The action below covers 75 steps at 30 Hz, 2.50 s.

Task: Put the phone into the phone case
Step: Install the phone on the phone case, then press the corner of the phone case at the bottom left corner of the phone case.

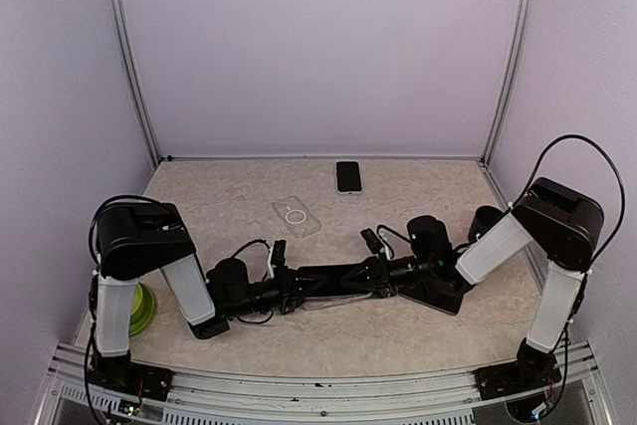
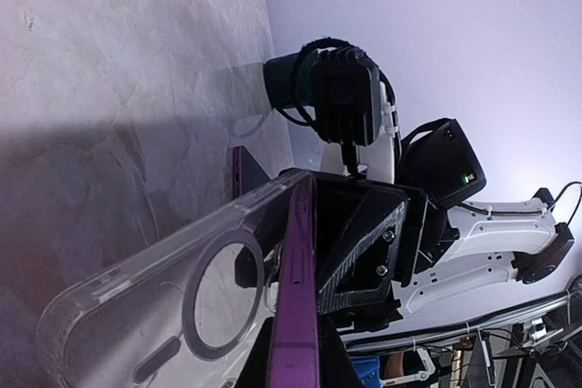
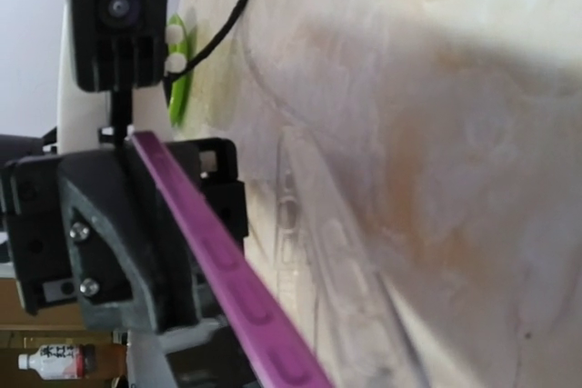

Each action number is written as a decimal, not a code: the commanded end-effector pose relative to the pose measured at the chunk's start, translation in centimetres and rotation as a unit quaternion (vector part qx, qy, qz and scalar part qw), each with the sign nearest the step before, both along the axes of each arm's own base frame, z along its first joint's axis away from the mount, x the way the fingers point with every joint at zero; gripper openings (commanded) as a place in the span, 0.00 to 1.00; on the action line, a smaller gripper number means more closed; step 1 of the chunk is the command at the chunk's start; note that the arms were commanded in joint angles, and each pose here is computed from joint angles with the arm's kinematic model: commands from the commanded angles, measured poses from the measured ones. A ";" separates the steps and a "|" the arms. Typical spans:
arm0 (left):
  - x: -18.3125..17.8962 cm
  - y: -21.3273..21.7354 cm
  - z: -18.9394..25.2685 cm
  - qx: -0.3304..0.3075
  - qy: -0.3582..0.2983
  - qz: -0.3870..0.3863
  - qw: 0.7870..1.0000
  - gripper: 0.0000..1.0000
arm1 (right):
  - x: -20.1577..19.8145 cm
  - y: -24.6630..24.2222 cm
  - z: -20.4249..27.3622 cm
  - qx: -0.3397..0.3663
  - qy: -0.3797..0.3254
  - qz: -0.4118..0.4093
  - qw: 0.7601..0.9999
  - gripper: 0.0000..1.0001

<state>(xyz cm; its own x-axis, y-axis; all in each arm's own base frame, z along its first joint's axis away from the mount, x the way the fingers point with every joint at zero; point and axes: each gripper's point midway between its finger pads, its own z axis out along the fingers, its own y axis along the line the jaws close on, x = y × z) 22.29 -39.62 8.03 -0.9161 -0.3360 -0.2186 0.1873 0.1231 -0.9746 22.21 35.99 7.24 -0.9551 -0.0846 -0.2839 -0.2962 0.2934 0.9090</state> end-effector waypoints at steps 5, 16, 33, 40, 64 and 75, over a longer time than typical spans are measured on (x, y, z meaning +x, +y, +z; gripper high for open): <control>-0.3 -0.5 -0.7 0.012 0.010 -0.014 1.000 0.18 | -2.4 1.8 4.6 0.086 -0.061 0.072 0.992 0.09; 0.4 1.0 0.1 0.016 -0.001 0.001 1.000 0.28 | -2.2 1.1 6.2 0.098 -0.073 0.066 0.990 0.00; 1.8 4.5 1.8 0.097 -0.049 0.043 0.993 0.42 | -1.8 -0.7 8.1 0.094 -0.106 0.053 0.989 0.00; 1.8 5.3 3.6 0.121 -0.085 0.052 0.988 0.48 | -2.7 -1.2 9.1 0.092 -0.150 0.072 0.982 0.00; -3.8 2.5 9.0 0.040 -0.186 -0.085 0.978 0.57 | -6.6 -2.4 11.3 0.097 -0.293 0.146 0.940 0.00; -5.5 1.7 10.4 -0.033 -0.187 -0.122 0.974 0.58 | -7.9 -2.9 11.4 0.100 -0.320 0.155 0.929 0.00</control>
<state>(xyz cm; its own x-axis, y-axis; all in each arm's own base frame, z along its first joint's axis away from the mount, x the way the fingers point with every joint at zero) 17.59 -37.61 15.73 -0.8496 -0.1282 -0.5117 0.5051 0.0816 -0.8592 15.38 33.27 17.07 -0.5981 -0.2346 -0.7663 -0.7900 0.0121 0.6130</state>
